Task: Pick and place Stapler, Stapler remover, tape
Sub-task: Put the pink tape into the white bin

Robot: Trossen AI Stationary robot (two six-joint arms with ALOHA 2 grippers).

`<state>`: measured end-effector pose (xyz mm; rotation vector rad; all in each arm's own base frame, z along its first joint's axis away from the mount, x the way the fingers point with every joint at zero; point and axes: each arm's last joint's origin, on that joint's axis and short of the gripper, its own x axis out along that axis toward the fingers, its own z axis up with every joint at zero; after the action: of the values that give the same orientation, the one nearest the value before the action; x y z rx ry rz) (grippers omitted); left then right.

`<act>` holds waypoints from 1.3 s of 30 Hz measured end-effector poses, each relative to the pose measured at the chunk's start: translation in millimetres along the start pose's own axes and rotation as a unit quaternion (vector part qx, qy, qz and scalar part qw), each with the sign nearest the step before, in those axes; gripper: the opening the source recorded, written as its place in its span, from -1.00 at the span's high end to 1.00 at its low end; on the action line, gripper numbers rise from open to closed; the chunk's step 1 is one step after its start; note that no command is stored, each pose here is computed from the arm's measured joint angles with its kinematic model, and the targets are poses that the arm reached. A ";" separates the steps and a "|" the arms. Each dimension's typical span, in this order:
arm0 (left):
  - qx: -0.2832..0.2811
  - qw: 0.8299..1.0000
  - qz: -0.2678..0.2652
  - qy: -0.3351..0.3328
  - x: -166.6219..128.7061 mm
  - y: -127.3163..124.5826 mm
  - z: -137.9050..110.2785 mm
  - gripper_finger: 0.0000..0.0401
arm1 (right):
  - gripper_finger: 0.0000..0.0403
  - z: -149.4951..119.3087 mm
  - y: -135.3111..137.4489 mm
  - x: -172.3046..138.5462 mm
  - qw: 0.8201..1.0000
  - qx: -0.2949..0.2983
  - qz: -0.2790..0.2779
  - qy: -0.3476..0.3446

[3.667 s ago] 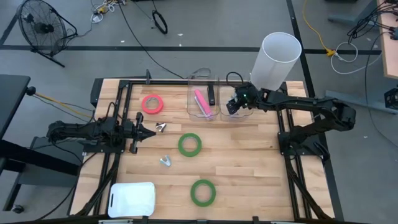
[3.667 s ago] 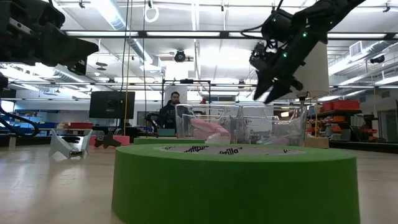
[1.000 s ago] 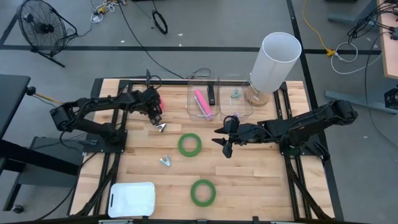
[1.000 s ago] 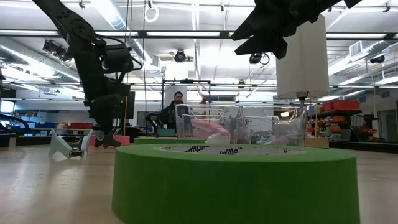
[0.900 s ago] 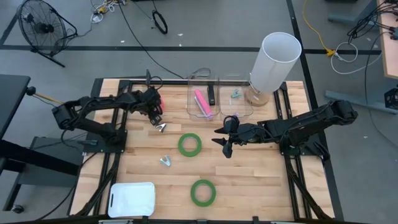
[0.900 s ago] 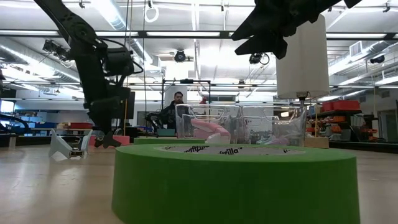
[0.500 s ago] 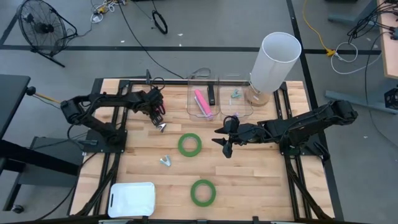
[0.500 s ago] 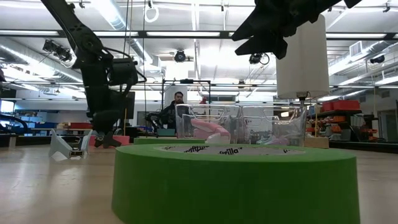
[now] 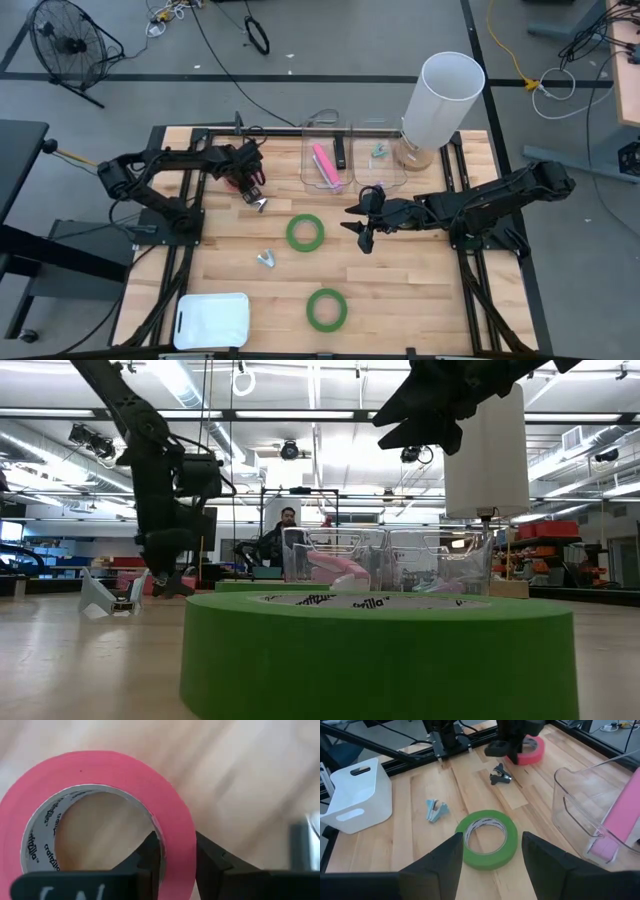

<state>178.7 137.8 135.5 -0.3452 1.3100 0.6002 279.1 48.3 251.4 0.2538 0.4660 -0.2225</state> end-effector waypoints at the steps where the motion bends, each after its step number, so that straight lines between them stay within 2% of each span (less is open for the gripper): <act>1: 0.000 1.000 -0.003 0.018 -3.6 -0.2 0.2 0.58 | 0.00 0.0 0.0 0.0 1.000 -0.002 0.000 0.000; 4: 0.003 0.998 -0.007 0.064 -18.6 -3.6 4.8 0.58 | 0.00 0.0 0.0 0.0 1.000 -0.009 0.000 0.000; 8: 0.014 0.997 -0.008 0.082 -51.5 -15.1 13.4 0.58 | 0.00 0.0 -0.2 0.1 1.000 -0.011 -0.001 0.000; 11: 0.021 0.999 -0.010 0.044 -84.9 -26.9 17.3 0.58 | 0.00 -0.1 -0.3 0.1 1.000 -0.017 -0.001 0.000; 15: 0.012 0.998 -0.055 0.001 -128.2 -46.8 7.3 0.58 | 0.00 -0.3 -0.4 0.2 1.000 -0.023 -0.001 0.000; 20: 0.023 0.992 -0.124 -0.009 -175.8 -78.0 -27.8 0.58 | 0.00 -0.1 -0.3 0.2 1.000 -0.032 0.000 0.000; 25: 0.033 0.977 -0.208 -0.016 -204.0 -112.7 -67.3 0.58 | 0.00 0.5 0.0 0.2 0.999 -0.035 0.001 -0.004; 33: 0.066 0.947 -0.313 0.006 -224.5 -178.1 -123.9 0.58 | 0.00 3.6 -4.0 1.6 0.999 -0.031 -0.004 -0.012; 36: 0.064 0.942 -0.330 0.020 -226.4 -198.1 -145.0 0.58 | 0.00 3.9 -4.6 1.8 0.999 -0.031 -0.005 -0.012; 39: 0.049 0.944 -0.323 0.049 -222.8 -213.7 -163.6 0.58 | 0.00 3.8 -4.6 1.8 0.999 -0.031 -0.005 -0.012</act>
<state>144.1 -172.8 291.7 -0.6915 1.2225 -0.0378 281.0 42.6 253.0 0.1884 0.4494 -0.2210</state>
